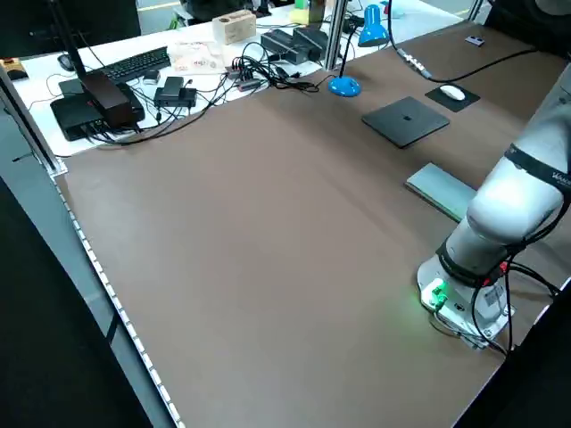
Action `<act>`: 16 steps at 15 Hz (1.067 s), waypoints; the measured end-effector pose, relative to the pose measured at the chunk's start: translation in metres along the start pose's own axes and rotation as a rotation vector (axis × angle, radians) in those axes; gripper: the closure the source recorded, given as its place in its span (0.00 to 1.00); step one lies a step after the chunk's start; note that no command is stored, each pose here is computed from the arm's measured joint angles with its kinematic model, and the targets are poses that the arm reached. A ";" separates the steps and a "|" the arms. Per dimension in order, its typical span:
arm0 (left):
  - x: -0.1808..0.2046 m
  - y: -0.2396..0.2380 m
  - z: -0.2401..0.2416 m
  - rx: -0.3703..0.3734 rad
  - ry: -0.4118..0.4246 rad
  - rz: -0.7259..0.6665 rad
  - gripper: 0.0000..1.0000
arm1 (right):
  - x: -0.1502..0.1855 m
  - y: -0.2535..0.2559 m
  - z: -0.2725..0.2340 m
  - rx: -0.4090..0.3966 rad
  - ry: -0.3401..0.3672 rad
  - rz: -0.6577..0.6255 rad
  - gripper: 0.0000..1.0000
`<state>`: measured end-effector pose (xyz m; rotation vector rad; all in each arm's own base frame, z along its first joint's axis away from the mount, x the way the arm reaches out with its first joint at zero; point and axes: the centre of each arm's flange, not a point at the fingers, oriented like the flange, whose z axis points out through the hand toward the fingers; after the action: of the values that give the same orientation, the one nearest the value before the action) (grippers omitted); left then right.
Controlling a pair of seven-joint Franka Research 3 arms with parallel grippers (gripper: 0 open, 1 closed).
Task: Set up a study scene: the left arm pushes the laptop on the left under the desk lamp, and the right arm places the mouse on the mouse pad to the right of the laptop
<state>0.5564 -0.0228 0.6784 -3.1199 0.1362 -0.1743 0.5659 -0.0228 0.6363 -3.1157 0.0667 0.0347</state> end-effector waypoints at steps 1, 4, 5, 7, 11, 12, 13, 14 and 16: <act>-0.001 0.002 -0.001 -0.004 -0.001 -0.034 0.00 | 0.000 0.000 0.000 0.000 0.000 0.000 0.00; 0.000 0.021 0.000 -0.014 -0.007 -0.092 0.00 | 0.000 0.000 0.000 0.000 0.000 0.000 0.00; 0.000 0.025 0.000 -0.014 -0.007 -0.084 0.00 | 0.000 0.000 0.000 0.000 0.000 0.000 0.00; 0.000 0.021 0.001 -0.014 -0.008 -0.073 0.00 | 0.000 0.000 0.000 0.000 0.000 0.000 0.00; -0.001 0.016 0.001 -0.014 -0.009 -0.101 0.00 | 0.000 0.000 0.000 0.000 0.000 0.000 0.00; -0.001 0.017 0.001 -0.014 -0.009 -0.127 0.00 | 0.000 0.000 0.000 0.000 0.000 0.000 0.00; -0.001 0.017 0.000 -0.014 -0.009 -0.151 0.00 | 0.000 0.000 0.000 0.000 0.000 0.000 0.00; -0.001 0.017 0.000 -0.014 -0.007 -0.159 0.00 | 0.000 0.000 0.000 0.000 0.000 0.000 0.00; 0.000 0.017 -0.002 -0.015 0.005 -0.159 0.00 | 0.000 0.000 0.000 0.000 0.000 -0.001 0.00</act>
<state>0.5549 -0.0403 0.6803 -3.1441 -0.1113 -0.1837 0.5659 -0.0226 0.6364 -3.1157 0.0658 0.0348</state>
